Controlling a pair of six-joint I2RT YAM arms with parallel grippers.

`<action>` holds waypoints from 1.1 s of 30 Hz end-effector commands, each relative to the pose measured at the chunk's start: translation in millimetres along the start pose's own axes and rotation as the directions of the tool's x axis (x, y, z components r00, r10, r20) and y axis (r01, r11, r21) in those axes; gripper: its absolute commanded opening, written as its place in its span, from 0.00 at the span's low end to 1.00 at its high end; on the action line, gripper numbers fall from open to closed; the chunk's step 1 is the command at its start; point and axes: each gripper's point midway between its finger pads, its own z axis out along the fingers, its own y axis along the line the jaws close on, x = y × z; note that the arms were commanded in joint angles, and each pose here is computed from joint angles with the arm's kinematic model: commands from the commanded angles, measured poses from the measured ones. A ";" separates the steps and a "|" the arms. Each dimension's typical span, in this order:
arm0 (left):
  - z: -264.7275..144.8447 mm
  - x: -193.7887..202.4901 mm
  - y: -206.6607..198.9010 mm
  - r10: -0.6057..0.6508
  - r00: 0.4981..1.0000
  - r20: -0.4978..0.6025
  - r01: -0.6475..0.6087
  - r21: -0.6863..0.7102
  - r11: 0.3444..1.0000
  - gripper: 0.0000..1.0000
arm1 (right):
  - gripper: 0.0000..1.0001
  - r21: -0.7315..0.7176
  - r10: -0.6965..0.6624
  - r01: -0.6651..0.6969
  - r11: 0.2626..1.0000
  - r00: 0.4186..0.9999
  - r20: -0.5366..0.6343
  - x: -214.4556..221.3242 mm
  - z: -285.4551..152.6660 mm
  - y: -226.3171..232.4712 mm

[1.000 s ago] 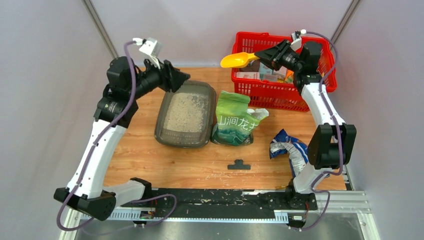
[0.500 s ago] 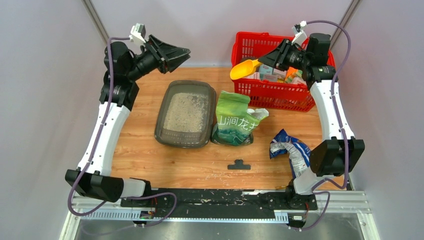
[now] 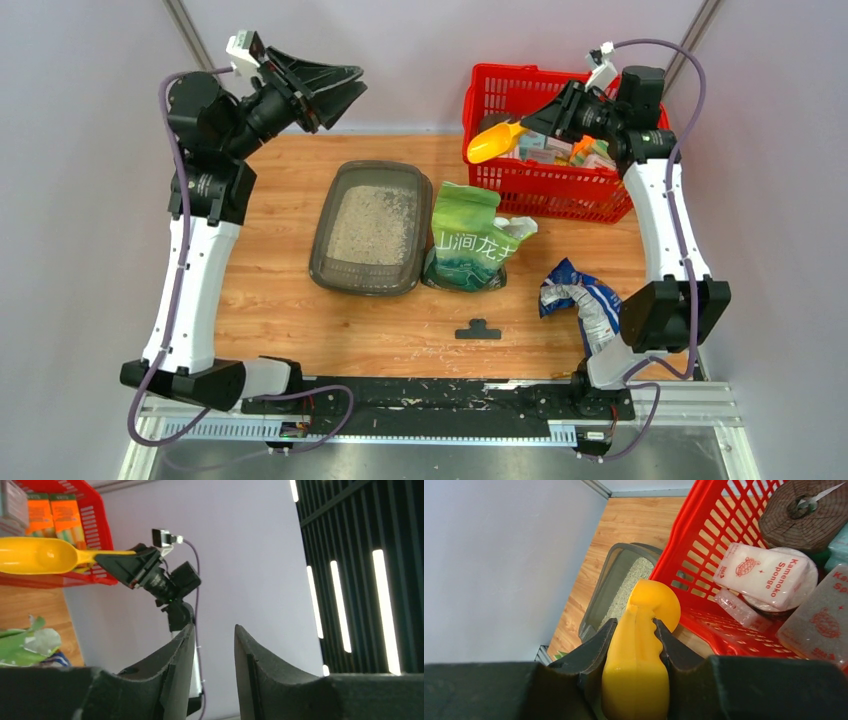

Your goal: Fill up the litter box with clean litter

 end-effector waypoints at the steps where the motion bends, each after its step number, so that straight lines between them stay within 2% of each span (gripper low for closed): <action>1: 16.2 -28.9 78.1 0.365 0.930 0.044 -0.354 -0.153 0.922 0.46 | 0.00 0.003 -0.122 0.122 0.993 0.986 0.114 -36.4 -30.1 22.8; 2: 19.3 -32.5 87.4 0.486 0.874 0.013 -0.480 -0.139 0.866 0.47 | 0.00 0.024 -0.136 0.134 0.991 0.981 0.136 -42.3 -38.3 19.5; 3: 19.9 -21.6 102.6 0.564 0.820 -0.095 -0.571 -0.100 0.815 0.55 | 0.00 0.014 -0.178 0.178 0.984 0.974 0.137 -43.4 -44.7 21.8; 4: 27.8 -26.0 124.2 0.698 0.692 -0.184 -0.718 -0.071 0.692 0.58 | 0.00 0.010 -0.214 0.215 0.976 0.966 0.146 -46.9 -56.4 25.7; 5: 23.5 -16.8 153.5 0.668 0.677 -0.309 -0.720 -0.089 0.689 0.64 | 0.00 0.004 -0.255 0.257 0.966 0.957 0.139 -46.1 -62.6 29.1; 6: 21.7 -3.8 163.1 0.664 0.632 -0.400 -0.729 -0.017 0.684 0.77 | 0.00 0.004 -0.259 0.261 0.965 0.960 0.108 -38.2 -68.1 28.3; 7: 30.4 -5.1 178.3 0.732 0.507 -0.456 -0.798 0.073 0.598 0.82 | 0.00 -0.025 -0.332 0.335 0.942 0.938 0.098 -34.1 -78.0 35.0; 8: 20.4 3.8 196.0 0.683 0.494 -0.538 -0.784 0.065 0.617 0.82 | 0.00 -0.040 -0.367 0.371 0.928 0.926 0.087 -30.3 -84.0 40.6; 9: 20.8 8.2 200.2 0.700 0.446 -0.558 -0.796 0.111 0.595 0.82 | 0.00 -0.059 -0.357 0.359 0.931 0.933 0.038 -15.8 -89.7 41.9; 10: 22.2 9.0 203.6 0.753 0.352 -0.556 -0.834 0.179 0.522 0.82 | 0.00 -0.056 -0.439 0.440 0.896 0.898 0.027 -11.9 -95.5 42.2; 12: 22.0 24.7 205.0 0.797 0.238 -0.556 -0.855 0.269 0.443 0.83 | 0.00 -0.058 -0.449 0.447 0.893 0.893 -0.028 2.7 -105.7 46.0; 13: 21.8 27.5 205.4 0.842 0.120 -0.525 -0.877 0.342 0.338 0.83 | 0.00 -0.060 -0.459 0.456 0.888 0.888 -0.041 6.4 -109.1 47.7; 14: 18.7 43.5 210.1 0.839 0.056 -0.542 -0.871 0.385 0.307 0.83 | 0.00 -0.063 -0.491 0.488 0.870 0.870 -0.045 6.9 -113.8 52.0; 15: 16.3 49.8 213.4 0.842 0.001 -0.540 -0.864 0.424 0.273 0.83 | 0.00 -0.066 -0.462 0.458 0.886 0.883 -0.082 17.7 -118.1 52.4; 16: 16.4 54.3 214.4 0.858 -0.102 -0.503 -0.847 0.496 0.190 0.83 | 0.00 -0.068 -0.459 0.454 0.889 0.883 -0.096 21.7 -119.8 52.9; 17: 10.2 67.4 220.0 0.842 -0.132 -0.523 -0.824 0.530 0.200 0.83 | 0.00 -0.065 -0.467 0.463 0.884 0.878 -0.105 25.0 -123.1 53.4; 21: 12.1 79.0 232.9 0.828 -0.219 -0.516 -0.800 0.581 0.151 0.82 | 0.00 -0.035 -0.466 0.467 0.884 0.870 -0.163 44.5 -129.8 43.3; 26: 33.1 82.3 256.2 0.813 -0.275 -0.514 -0.800 0.591 0.102 0.82 | 0.00 -0.061 -0.459 0.458 0.887 0.859 -0.227 64.6 -131.1 38.2; 33: 56.0 99.2 275.3 0.810 -0.322 -0.490 -0.780 0.623 0.067 0.76 | 0.00 -0.071 -0.525 0.531 0.844 0.794 -0.305 80.5 -131.4 22.6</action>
